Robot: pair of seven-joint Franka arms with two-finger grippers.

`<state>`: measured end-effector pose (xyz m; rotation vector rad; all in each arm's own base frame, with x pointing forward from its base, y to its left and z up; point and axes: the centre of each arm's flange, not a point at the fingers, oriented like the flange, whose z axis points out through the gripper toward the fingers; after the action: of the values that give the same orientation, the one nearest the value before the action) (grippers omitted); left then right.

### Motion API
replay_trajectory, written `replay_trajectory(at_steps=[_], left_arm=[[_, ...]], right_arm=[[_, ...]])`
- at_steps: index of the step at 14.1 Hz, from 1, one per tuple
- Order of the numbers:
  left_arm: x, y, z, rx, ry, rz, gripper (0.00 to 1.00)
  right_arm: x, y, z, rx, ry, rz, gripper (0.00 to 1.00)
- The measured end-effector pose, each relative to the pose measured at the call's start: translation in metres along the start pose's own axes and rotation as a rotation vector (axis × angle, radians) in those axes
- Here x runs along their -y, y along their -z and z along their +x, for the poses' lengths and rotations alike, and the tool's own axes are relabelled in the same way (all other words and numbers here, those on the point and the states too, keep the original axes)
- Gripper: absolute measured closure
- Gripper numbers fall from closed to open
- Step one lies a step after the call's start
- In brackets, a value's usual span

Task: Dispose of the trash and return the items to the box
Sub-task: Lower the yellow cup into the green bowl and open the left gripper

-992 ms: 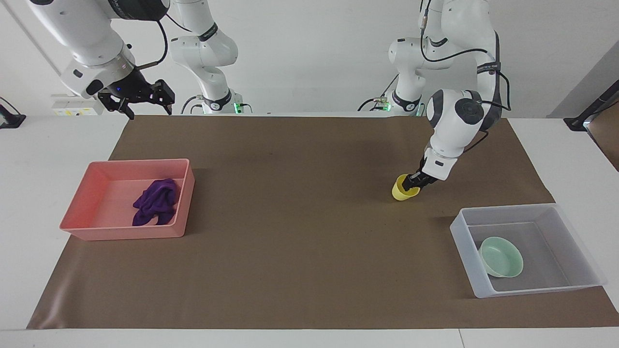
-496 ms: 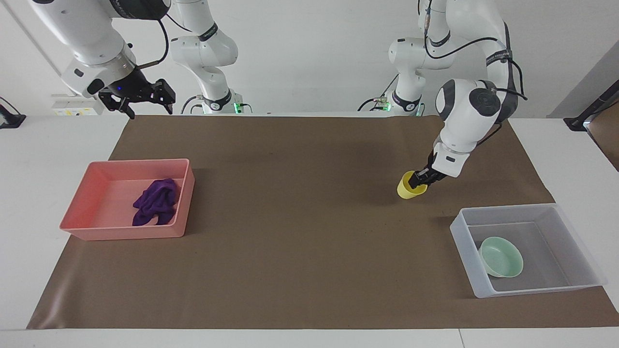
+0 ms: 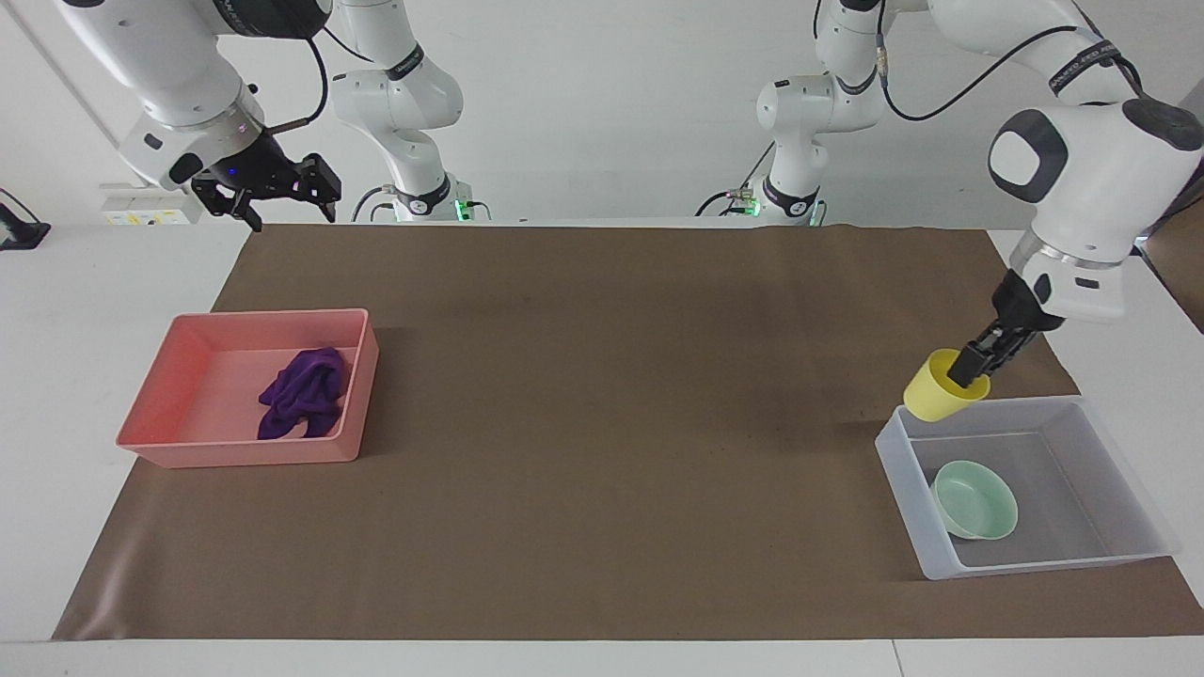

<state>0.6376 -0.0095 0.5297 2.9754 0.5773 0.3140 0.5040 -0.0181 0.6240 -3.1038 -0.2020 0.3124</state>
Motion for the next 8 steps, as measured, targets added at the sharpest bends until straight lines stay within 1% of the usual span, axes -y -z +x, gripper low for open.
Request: replay_trajectory(at_steps=[2, 4, 6, 8], left_arm=[[0.027, -0.023, 0.030, -0.034, 0.004, 0.001, 1.00], [0.049, -0.057, 0.051, -0.073, 0.016, 0.000, 1.00], [0.056, -0.091, 0.061, -0.097, 0.021, -0.003, 1.00], [0.054, -0.116, 0.062, -0.094, 0.018, -0.005, 1.00]], right_arm=[[0.000, 0.000, 0.000, 0.000, 0.000, 0.000, 0.00], [0.002, 0.000, 0.000, 0.000, 0.003, -0.001, 0.00], [0.005, 0.000, 0.001, 0.000, 0.010, -0.002, 0.00], [0.007, 0.000, 0.001, 0.000, 0.013, -0.003, 0.00]])
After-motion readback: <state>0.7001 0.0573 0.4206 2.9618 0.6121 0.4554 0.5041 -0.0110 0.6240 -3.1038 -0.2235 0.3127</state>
